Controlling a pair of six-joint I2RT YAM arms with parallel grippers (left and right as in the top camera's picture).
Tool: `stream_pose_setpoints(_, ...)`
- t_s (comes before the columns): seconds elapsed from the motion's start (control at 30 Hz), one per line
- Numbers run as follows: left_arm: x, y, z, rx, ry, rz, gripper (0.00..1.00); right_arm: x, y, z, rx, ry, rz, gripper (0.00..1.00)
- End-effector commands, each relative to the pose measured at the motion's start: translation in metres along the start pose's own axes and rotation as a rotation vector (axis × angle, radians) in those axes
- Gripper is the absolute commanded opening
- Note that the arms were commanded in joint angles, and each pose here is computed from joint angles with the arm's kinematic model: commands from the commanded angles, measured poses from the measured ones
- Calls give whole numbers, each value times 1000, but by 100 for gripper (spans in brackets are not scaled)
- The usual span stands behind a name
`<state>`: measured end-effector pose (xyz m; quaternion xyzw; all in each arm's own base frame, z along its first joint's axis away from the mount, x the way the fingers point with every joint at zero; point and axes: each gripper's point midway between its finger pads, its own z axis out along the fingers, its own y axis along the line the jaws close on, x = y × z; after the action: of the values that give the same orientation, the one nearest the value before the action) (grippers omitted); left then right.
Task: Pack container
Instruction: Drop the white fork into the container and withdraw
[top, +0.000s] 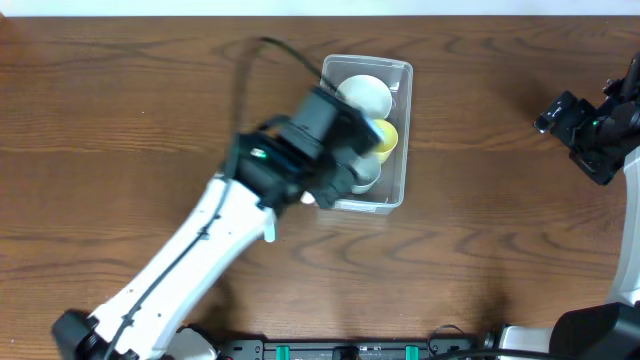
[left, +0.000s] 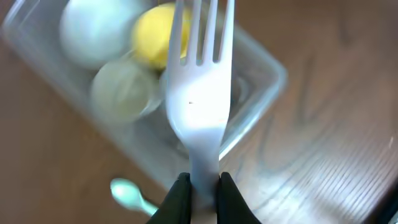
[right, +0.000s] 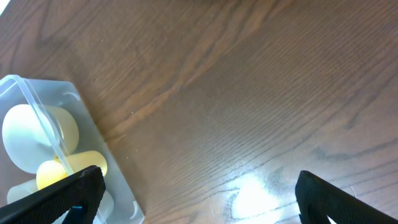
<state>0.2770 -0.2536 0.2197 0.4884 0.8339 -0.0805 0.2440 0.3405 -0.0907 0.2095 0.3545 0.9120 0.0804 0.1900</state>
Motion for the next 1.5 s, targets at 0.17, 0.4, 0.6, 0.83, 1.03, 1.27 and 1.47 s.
stream_pose_setpoints(0.17,-6,-25,70,83,70,565,6,0,-1,-1,-3,0,4,99)
stream_pose_setpoints(0.4,15,-19,109,101,193,655,6,0,-1,-1,-3,0,4,99)
stream_pose_setpoints(0.6,19,-14,113,105,208,690,6,0,-1,-1,-3,0,4,99)
stream_pose_setpoints(0.83,24,-8,112,107,222,669,7,0,-1,-1,-3,0,4,99)
stream_pose_setpoints(1.03,21,-7,110,92,213,629,98,0,-1,-1,-3,0,4,99)
stream_pose_setpoints(1.27,-14,5,61,-30,90,405,98,0,-1,-1,-3,0,4,99)
stream_pose_setpoints(1.47,-9,21,-17,-139,-7,66,98,0,-1,-1,-3,0,4,99)
